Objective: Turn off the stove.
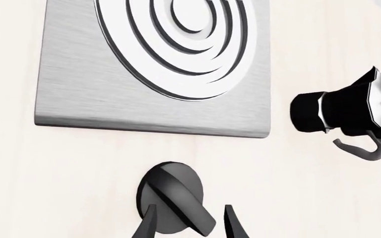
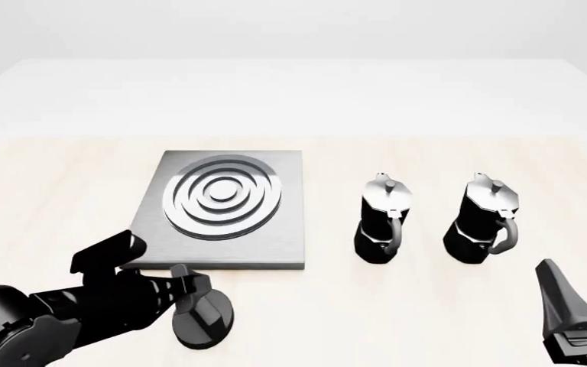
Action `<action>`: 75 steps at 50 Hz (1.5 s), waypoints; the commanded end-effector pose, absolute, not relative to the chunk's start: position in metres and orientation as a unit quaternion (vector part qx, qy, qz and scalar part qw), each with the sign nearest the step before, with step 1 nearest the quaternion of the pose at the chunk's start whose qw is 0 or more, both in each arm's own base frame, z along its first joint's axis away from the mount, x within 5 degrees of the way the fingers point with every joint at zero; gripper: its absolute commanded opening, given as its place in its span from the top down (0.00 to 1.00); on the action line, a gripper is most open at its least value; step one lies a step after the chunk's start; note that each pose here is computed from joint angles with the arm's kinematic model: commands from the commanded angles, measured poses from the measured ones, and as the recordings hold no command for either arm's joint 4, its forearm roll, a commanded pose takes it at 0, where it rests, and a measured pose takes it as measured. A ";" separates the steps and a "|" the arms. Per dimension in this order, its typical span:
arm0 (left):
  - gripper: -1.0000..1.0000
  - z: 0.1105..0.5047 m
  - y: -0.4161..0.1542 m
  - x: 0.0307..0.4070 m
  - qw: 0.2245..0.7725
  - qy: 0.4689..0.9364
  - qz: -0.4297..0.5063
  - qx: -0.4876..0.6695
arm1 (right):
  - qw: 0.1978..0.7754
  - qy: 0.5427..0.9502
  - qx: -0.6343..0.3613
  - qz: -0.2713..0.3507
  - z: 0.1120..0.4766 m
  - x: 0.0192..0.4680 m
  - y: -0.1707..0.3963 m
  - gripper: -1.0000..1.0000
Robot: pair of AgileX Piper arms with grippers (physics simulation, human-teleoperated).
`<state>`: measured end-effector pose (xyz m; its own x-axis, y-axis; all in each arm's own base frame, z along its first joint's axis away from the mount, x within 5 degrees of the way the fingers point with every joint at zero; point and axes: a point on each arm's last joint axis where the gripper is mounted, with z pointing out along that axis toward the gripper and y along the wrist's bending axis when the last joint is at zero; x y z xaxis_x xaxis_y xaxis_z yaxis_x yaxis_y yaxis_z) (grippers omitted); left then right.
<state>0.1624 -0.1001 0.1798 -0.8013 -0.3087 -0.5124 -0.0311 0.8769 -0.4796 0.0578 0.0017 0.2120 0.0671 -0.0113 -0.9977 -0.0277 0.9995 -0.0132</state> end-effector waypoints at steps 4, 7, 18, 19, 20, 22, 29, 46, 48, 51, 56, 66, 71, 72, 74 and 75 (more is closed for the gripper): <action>0.00 0.170 -0.104 0.169 0.297 0.921 -0.230 -0.100 | 0.729 0.684 -0.014 0.005 0.212 0.059 0.002 0.00; 0.00 0.168 -0.104 0.171 0.300 0.920 -0.231 -0.103 | 0.729 0.684 -0.013 0.005 0.212 0.058 0.001 0.00; 0.00 0.167 -0.106 0.175 0.301 0.918 -0.233 -0.107 | 0.728 0.685 -0.014 0.007 0.212 0.058 0.002 0.00; 0.00 0.167 -0.106 0.175 0.301 0.918 -0.234 -0.107 | 0.728 0.685 -0.014 0.007 0.212 0.058 0.002 0.00; 0.00 0.165 -0.106 0.175 0.300 0.919 -0.234 -0.107 | 0.728 0.685 -0.014 0.008 0.212 0.058 0.002 0.00; 0.00 0.162 -0.107 0.174 0.297 0.919 -0.235 -0.106 | 0.728 0.685 -0.014 0.008 0.212 0.058 0.002 0.00; 0.00 0.159 -0.108 0.177 0.297 0.920 -0.232 -0.106 | 0.728 0.686 -0.014 0.009 0.212 0.059 0.002 0.00; 0.00 0.159 -0.114 0.186 0.297 0.922 -0.228 -0.097 | 0.726 0.687 -0.012 0.012 0.212 0.060 0.002 0.00; 0.00 0.158 -0.115 0.187 0.297 0.922 -0.227 -0.096 | 0.726 0.687 -0.012 0.012 0.212 0.060 0.002 0.00; 0.00 0.156 -0.115 0.188 0.296 0.923 -0.227 -0.096 | 0.726 0.687 -0.012 0.012 0.212 0.061 0.002 0.00; 0.00 0.155 -0.118 0.189 0.296 0.923 -0.229 -0.093 | 0.726 0.688 -0.013 0.013 0.212 0.062 0.002 0.00; 0.00 0.155 -0.124 0.190 0.295 0.923 -0.234 -0.084 | 0.725 0.688 -0.013 0.013 0.212 0.062 0.002 0.00; 0.00 0.155 -0.127 0.190 0.294 0.923 -0.236 -0.081 | 0.725 0.688 -0.013 0.013 0.212 0.061 0.002 0.00; 0.00 0.155 -0.128 0.191 0.294 0.923 -0.236 -0.080 | 0.725 0.688 -0.013 0.013 0.212 0.061 0.002 0.00; 0.00 0.156 -0.129 0.192 0.295 0.922 -0.237 -0.079 | 0.725 0.688 -0.013 0.012 0.212 0.061 0.002 0.00; 0.00 0.156 -0.130 0.192 0.295 0.922 -0.239 -0.078 | 0.725 0.688 -0.013 0.012 0.212 0.061 0.002 0.00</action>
